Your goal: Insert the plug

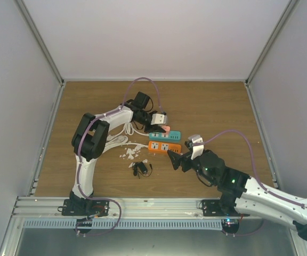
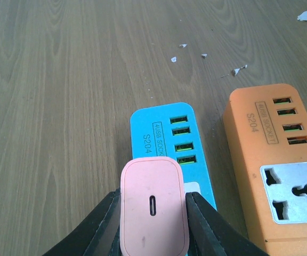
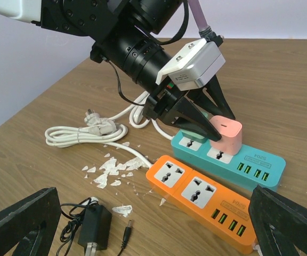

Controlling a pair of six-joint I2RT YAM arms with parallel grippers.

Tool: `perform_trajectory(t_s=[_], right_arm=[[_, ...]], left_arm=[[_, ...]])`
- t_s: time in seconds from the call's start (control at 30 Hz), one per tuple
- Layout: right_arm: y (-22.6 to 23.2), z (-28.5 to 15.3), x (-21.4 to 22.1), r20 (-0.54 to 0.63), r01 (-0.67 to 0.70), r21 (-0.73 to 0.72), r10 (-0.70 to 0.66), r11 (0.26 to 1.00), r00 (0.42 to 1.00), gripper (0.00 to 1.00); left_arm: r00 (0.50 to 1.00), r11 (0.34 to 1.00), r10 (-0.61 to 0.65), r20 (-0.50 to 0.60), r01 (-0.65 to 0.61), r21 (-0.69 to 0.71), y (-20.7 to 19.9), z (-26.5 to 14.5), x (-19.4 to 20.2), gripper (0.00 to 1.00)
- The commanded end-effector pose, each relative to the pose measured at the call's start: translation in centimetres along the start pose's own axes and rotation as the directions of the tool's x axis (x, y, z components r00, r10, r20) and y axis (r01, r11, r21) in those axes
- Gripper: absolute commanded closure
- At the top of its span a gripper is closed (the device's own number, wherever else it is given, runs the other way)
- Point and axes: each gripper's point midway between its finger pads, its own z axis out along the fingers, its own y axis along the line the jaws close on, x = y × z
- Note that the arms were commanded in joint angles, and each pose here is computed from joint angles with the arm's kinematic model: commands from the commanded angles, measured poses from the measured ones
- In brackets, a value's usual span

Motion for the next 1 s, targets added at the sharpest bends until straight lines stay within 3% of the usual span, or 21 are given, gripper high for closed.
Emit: perform_trajectory(t_s=[0.0,0.13,0.17,0.2,0.23,0.53,0.77,0.97], right_arm=[[0.4,0.0,-0.2,0.009,0.01,-0.016,-0.01,1.0,1.0,0.0],[0.4,0.0,-0.1,0.007,0.011,-0.016,-0.011,1.0,1.0,0.0],[0.4,0.0,-0.1,0.006,0.012,-0.016,-0.012,1.0,1.0,0.0],[0.4,0.0,-0.1,0.005,0.012,-0.015,-0.012,1.0,1.0,0.0],[0.4,0.0,0.0,0.004,0.012,-0.014,-0.012,1.0,1.0,0.0],[0.4,0.0,-0.1,0.005,0.013,-0.015,-0.013,1.0,1.0,0.0],[0.4,0.1,0.0,0.002,0.014,-0.014,-0.014,1.0,1.0,0.01],[0.4,0.1,0.0,0.001,0.013,-0.012,-0.013,1.0,1.0,0.0]], left_arm=[[0.993,0.997,-0.069,-0.098,0.07,0.012,-1.1,0.1,2.6,1.0],[0.987,0.997,-0.078,-0.141,0.08,0.01,-1.1,0.7,3.6,0.97],[0.987,0.997,-0.077,-0.143,0.08,0.011,-1.3,0.8,3.7,0.88],[0.987,0.997,-0.071,-0.144,0.073,0.006,-1.3,0.7,3.6,0.54],[0.988,0.998,-0.06,-0.142,0.061,0.002,-1.3,0.7,3.6,0.04],[0.996,0.999,0.003,-0.087,-0.006,-0.043,-0.9,-0.5,1.3,0.01],[0.996,0.99,0.082,0.023,-0.079,-0.115,0.2,-3.3,-3.8,0.01],[0.971,0.962,0.164,0.175,-0.119,-0.245,1.4,-8.2,-10.3,0.01]])
